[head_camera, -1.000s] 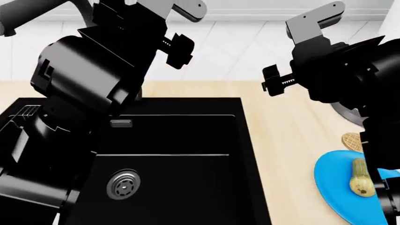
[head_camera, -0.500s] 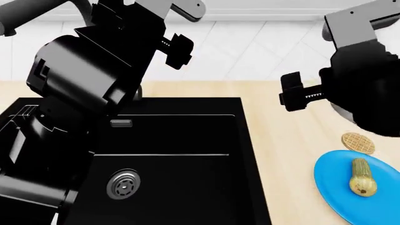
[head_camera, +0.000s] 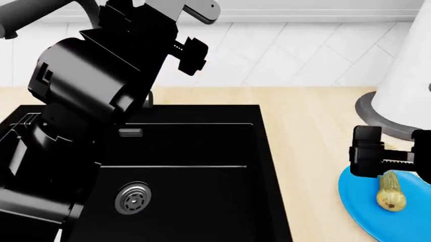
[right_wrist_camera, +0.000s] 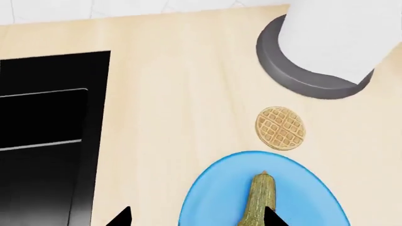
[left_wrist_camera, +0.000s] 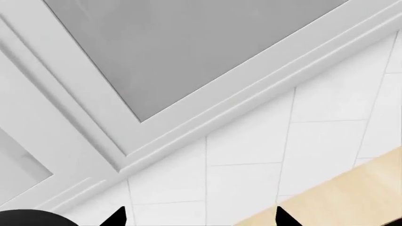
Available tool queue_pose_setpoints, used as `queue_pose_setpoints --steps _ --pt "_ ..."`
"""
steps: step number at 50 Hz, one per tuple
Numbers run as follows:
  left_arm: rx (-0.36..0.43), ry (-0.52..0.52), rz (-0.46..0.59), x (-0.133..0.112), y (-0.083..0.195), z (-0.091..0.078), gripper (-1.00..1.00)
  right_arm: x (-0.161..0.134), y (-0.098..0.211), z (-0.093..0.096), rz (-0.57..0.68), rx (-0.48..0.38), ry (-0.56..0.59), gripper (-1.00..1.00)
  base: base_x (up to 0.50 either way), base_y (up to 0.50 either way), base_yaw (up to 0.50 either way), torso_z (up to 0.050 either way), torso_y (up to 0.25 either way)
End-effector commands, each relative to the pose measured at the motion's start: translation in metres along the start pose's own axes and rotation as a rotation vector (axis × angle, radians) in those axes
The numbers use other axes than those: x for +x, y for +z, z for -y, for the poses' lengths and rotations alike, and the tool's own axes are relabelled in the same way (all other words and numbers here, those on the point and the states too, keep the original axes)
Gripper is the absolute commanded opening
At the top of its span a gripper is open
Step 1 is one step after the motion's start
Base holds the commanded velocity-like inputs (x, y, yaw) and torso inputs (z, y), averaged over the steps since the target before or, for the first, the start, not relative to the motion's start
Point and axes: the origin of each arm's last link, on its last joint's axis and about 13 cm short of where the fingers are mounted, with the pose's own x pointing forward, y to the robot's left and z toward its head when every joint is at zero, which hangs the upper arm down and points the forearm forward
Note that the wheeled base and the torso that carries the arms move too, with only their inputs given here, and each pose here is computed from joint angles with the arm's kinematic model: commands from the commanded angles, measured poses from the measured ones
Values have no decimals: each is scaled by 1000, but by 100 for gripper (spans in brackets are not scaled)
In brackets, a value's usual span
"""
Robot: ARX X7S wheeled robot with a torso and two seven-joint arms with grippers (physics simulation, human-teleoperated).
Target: Pick the squash from the counter and place it in the sink. Then turn on the sink faucet.
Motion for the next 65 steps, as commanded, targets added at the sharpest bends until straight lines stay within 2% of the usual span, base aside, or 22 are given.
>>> queue_pose_setpoints --steps 1,6,13,21,23,38,45,65 --pt "0 -3 -5 0 -1 1 100 -9 -13 11 -67 84 -19 100 0 0 0 0 0" --pt "-2 -1 -6 2 -1 0 100 -10 -11 13 -57 92 -46 100 0 0 0 0 0" --pt "-4 -2 -14 4 -3 0 100 -26 -7 29 -20 146 -129 100 0 0 0 0 0" --pt "-4 -5 -11 4 -2 1 100 -20 -13 36 -48 170 -145 100 0 0 0 0 0" --pt "-8 -2 -11 5 -2 0 100 -8 -20 40 -86 186 -145 100 0 0 0 0 0" --pt "-11 -6 -23 7 -5 1 100 20 -21 38 -116 191 -116 100 0 0 0 0 0" --pt "-12 -9 -22 6 -5 1 100 27 -15 33 -121 167 -123 100 0 0 0 0 0" --pt "-16 -8 -21 6 -5 1 100 55 -31 35 -210 162 -117 100 0 0 0 0 0"
